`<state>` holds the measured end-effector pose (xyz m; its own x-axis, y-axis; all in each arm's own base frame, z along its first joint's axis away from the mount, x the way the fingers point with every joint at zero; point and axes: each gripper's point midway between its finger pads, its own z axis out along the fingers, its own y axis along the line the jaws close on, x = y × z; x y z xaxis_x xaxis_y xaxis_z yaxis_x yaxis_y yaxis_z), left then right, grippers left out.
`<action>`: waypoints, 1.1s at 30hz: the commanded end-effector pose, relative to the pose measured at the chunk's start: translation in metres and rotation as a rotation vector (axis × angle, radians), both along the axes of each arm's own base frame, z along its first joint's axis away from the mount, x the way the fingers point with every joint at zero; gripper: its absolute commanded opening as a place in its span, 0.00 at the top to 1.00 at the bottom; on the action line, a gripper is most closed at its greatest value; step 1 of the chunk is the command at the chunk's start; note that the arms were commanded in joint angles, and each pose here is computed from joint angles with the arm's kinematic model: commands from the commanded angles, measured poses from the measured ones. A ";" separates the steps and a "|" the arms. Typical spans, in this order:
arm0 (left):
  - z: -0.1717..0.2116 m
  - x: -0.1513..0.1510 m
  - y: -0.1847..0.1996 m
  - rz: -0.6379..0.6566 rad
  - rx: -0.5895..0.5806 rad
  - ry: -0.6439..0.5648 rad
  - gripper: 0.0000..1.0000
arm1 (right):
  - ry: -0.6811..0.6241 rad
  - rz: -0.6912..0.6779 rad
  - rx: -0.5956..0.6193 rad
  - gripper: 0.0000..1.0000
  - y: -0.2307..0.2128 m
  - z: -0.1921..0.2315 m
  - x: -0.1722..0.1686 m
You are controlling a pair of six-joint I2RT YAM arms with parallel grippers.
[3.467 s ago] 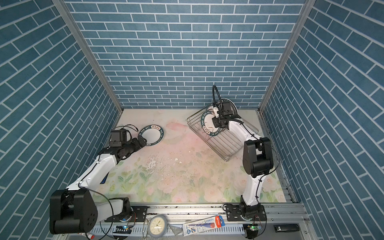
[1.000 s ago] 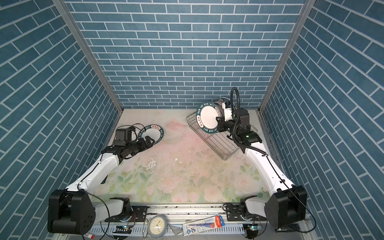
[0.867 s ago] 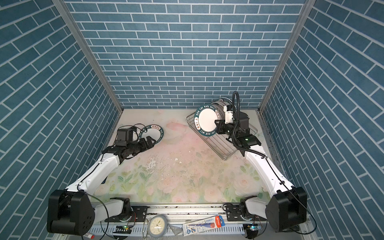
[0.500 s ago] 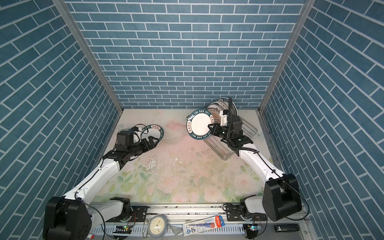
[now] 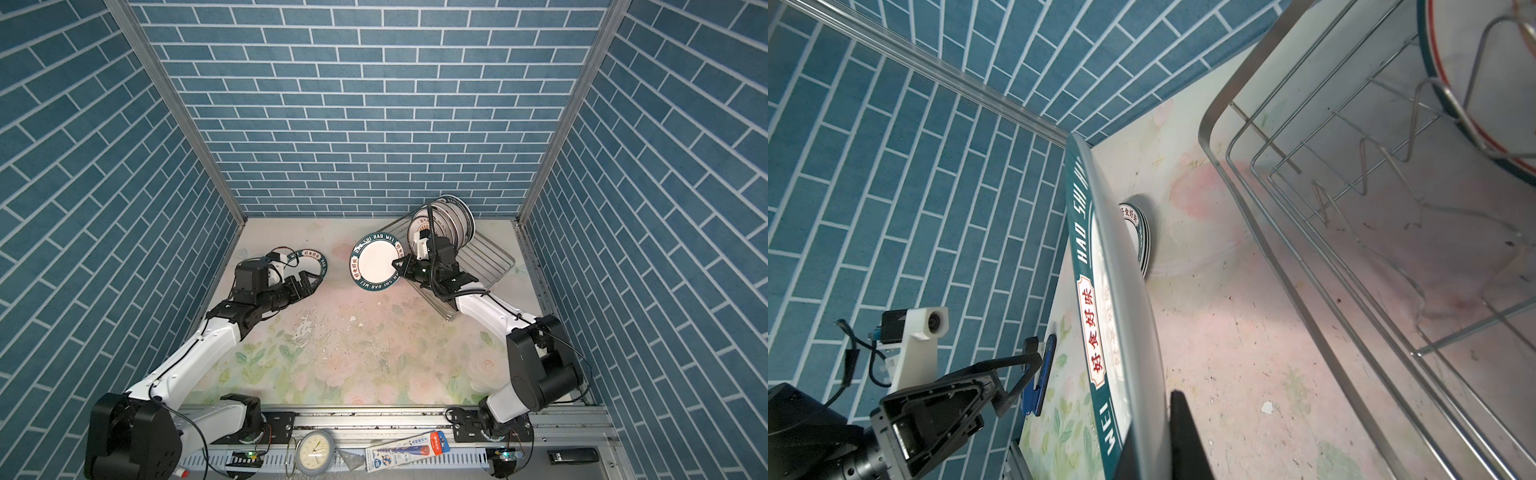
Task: Unload the plates from the dish rack
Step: 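Lift the green-rimmed plate out of the rack toward the left gripper with the right gripper, then close the left gripper on the plate rim held by the right gripper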
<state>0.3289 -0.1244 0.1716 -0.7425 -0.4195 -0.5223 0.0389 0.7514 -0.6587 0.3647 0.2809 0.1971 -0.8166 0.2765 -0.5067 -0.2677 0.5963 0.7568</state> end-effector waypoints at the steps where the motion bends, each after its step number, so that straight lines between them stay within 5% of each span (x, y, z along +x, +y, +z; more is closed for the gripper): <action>1: 0.007 -0.001 -0.008 -0.028 -0.032 -0.023 0.01 | -0.043 0.014 0.093 1.00 0.013 0.025 0.003; 21: -0.001 0.013 -0.029 -0.083 -0.117 -0.017 0.04 | 0.043 0.124 0.205 1.00 0.061 0.020 -0.010; 33: 0.001 0.023 -0.039 -0.114 -0.168 -0.039 0.28 | 0.121 0.170 0.263 1.00 0.079 0.020 -0.019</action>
